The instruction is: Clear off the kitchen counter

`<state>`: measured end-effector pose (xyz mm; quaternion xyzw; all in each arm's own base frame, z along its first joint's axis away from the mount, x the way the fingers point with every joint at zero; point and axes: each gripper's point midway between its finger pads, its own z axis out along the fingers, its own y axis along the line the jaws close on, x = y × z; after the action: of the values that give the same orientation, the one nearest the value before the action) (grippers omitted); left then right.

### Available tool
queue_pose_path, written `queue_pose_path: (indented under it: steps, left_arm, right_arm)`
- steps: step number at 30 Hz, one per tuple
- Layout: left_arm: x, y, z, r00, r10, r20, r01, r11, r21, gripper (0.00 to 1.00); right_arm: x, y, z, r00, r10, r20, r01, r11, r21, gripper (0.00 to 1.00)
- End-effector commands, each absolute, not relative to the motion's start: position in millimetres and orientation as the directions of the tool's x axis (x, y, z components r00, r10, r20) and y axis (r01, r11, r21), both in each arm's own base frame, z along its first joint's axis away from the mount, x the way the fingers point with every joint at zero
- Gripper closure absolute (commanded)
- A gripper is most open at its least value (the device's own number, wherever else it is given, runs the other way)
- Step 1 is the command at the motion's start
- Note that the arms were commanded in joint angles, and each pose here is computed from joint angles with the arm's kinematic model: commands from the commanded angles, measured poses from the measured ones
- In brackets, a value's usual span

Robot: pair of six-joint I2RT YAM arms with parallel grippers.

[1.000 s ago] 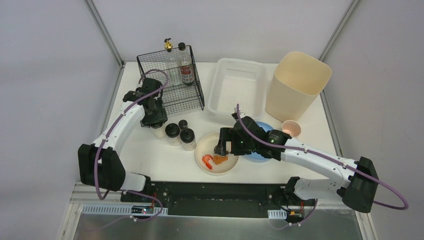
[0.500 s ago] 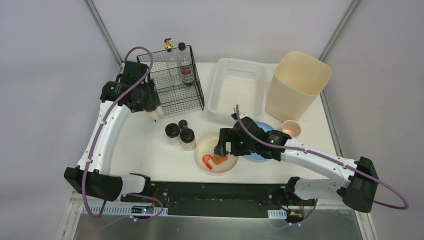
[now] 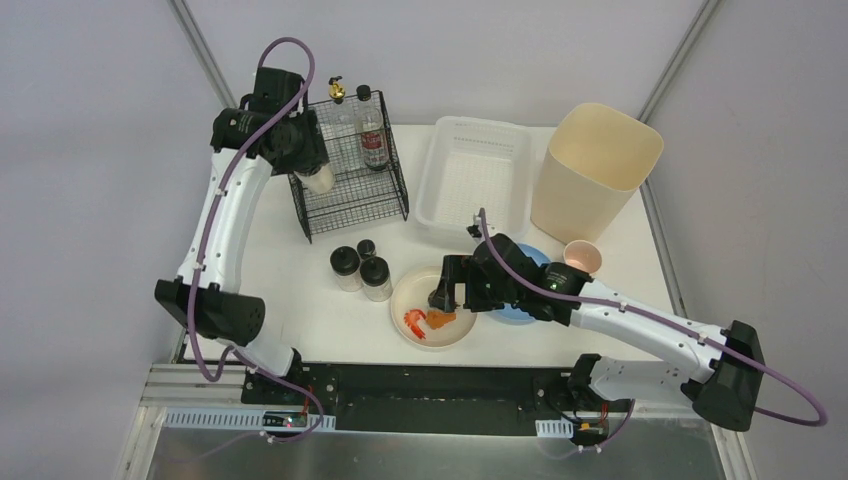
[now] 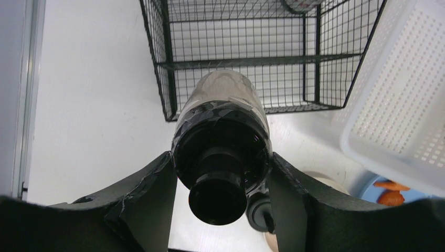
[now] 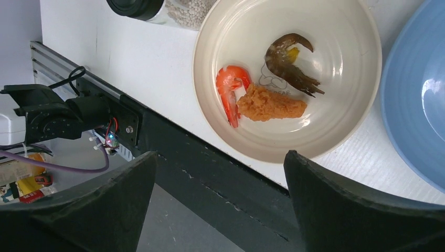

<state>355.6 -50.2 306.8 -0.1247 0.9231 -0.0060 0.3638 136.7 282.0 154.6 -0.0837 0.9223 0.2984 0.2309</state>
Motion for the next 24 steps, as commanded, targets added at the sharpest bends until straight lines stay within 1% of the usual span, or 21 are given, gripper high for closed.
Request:
queue_pose_path:
  steps: [1,5,18,24]
  left_arm:
    - [385,-46,339,-0.625,-0.220,-0.749,-0.227,0.969,-0.096,1.00]
    - [408,-46,347,-0.601,-0.216,-0.770,-0.233,0.968,-0.089,1.00]
    - [454,-54,316,-0.633,-0.212,-0.744,-0.243,0.968,-0.069,1.00]
    - [473,-63,302,-0.638,-0.212,-0.741,-0.222,0.971,-0.088,1.00]
  right_arm:
    - [137,277,164,-0.867,0.019,-0.499,-0.285,0.802,0.525,0.05]
    - [136,273,165,-0.864,0.024,-0.504,-0.282,0.805,0.522,0.05]
    - [135,266,161,-0.863,0.034,-0.505,-0.270,0.813,0.516,0.05]
    - [134,262,160,-0.863,0.037,-0.504,-0.266,0.815,0.515,0.05]
